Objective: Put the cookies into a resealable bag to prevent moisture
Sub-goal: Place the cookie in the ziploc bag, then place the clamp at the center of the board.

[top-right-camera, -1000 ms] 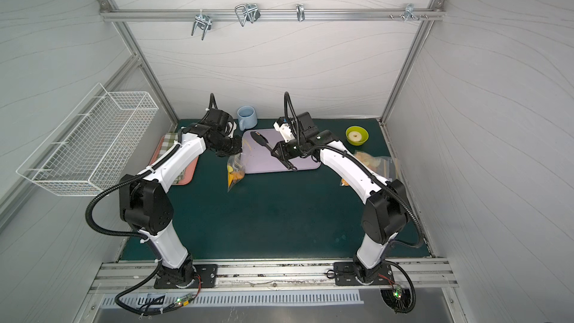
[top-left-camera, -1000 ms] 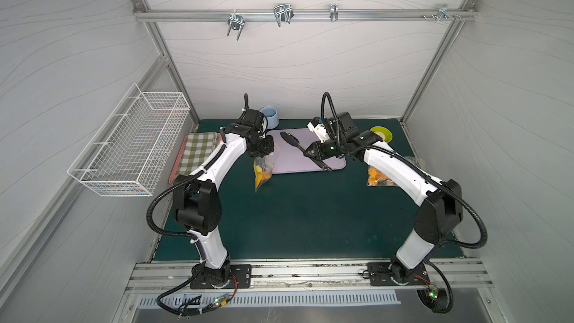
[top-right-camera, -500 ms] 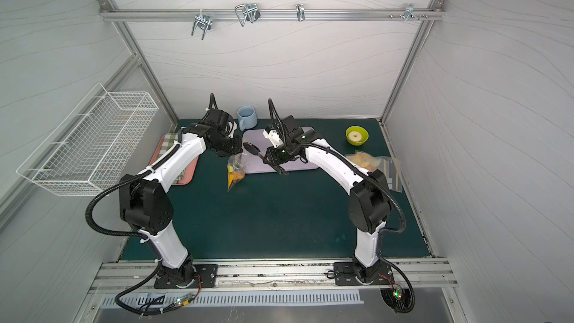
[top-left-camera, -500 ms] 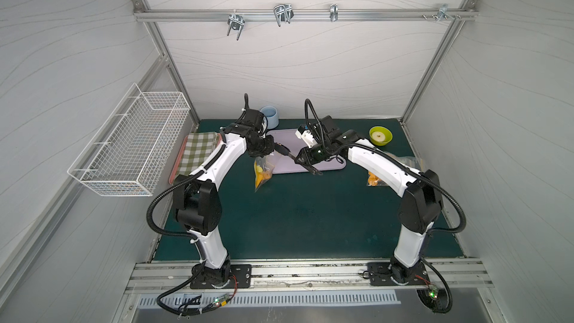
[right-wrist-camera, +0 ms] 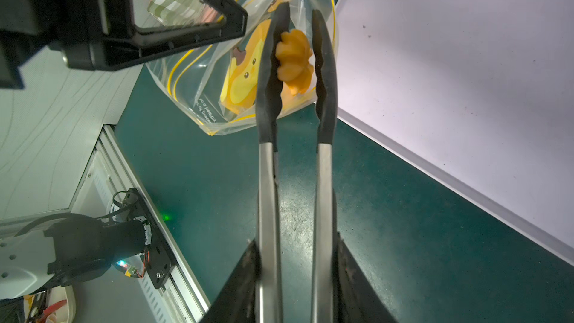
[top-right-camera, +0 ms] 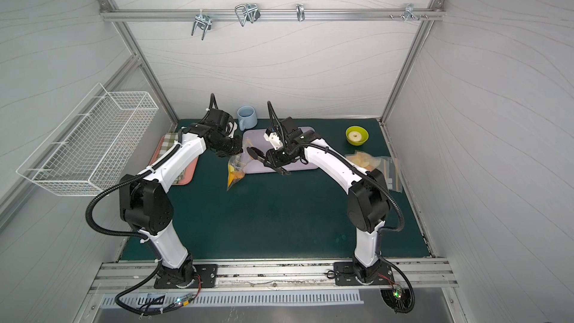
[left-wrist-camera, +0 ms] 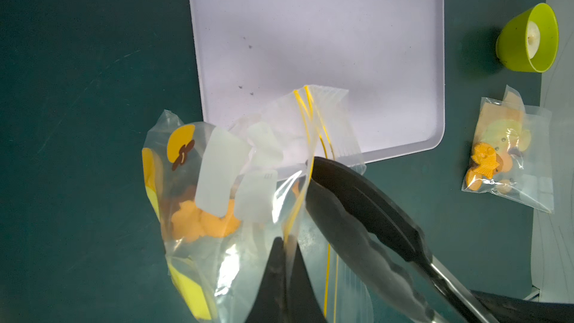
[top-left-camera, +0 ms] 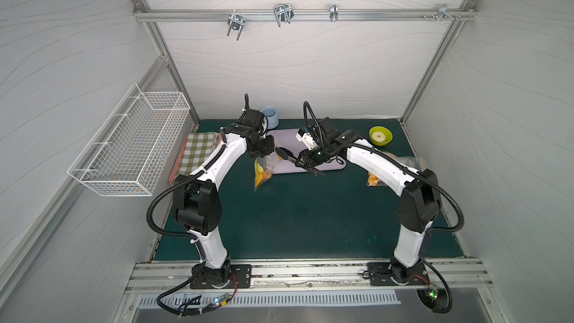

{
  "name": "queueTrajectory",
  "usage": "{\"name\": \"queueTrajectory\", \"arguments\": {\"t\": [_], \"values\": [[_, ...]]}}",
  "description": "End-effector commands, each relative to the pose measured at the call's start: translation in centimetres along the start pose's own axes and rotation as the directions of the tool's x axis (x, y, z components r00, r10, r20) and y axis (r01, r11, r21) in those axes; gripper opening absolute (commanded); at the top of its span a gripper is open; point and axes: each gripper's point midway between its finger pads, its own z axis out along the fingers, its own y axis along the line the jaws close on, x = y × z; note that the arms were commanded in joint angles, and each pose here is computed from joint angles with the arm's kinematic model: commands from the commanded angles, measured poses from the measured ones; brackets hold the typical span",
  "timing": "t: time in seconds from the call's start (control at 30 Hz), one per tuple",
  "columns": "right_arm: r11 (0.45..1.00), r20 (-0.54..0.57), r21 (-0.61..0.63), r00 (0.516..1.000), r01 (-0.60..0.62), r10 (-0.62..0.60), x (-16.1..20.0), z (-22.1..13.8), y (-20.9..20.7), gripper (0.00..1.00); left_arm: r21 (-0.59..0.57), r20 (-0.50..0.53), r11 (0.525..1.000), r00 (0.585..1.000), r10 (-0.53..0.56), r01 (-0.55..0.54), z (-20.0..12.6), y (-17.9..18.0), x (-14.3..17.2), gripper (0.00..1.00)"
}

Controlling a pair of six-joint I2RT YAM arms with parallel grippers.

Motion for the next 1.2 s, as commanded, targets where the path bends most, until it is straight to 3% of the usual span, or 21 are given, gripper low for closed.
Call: {"name": "queueTrajectory", "arguments": {"t": [0.0,0.33,0.53,0.67,0.87,0.97,1.17], "values": [[0.998,0.063,-0.024,0.997,0.05,-0.049,-1.3,-2.4,1.9,0.39,0.014,0.045,1.0,0.999,0.012,-0.013,-1.2,-0.6,-1.2,0.0],[0.996,0.236,0.024,0.967,0.09,-0.093,-2.4,-7.4,2.7,0.4,0.009,0.045,1.0,0.999,0.012,-0.013,-1.3,-0.5,-1.2,0.0],[0.947,0.363,0.315,0.93,-0.066,-0.056,1.3,-11.8,-2.5,0.4,-0.01,0.054,1.0,0.999,0.007,-0.006,-1.8,-0.2,-1.3,0.0],[0.867,0.328,0.47,0.945,-0.167,0.004,7.7,-12.3,-6.4,0.4,-0.003,0.073,1.0,0.997,0.0,0.0,-2.7,-0.4,-1.4,0.0],[0.762,0.221,0.571,0.951,-0.305,0.215,17.4,-10.0,-10.5,0.4,0.014,0.11,1.0,0.994,0.0,-0.001,-3.7,-0.7,-1.6,0.0],[0.743,0.179,0.583,0.943,-0.331,0.28,20.0,-8.1,-11.7,0.39,0.011,0.13,1.0,0.992,0.003,-0.004,-4.1,-0.6,-1.7,0.0],[0.727,0.089,0.605,0.935,-0.324,0.342,21.7,-4.6,-13.3,0.38,-0.004,0.148,1.0,0.989,0.005,-0.005,-4.5,-0.4,-1.7,0.0]]}}
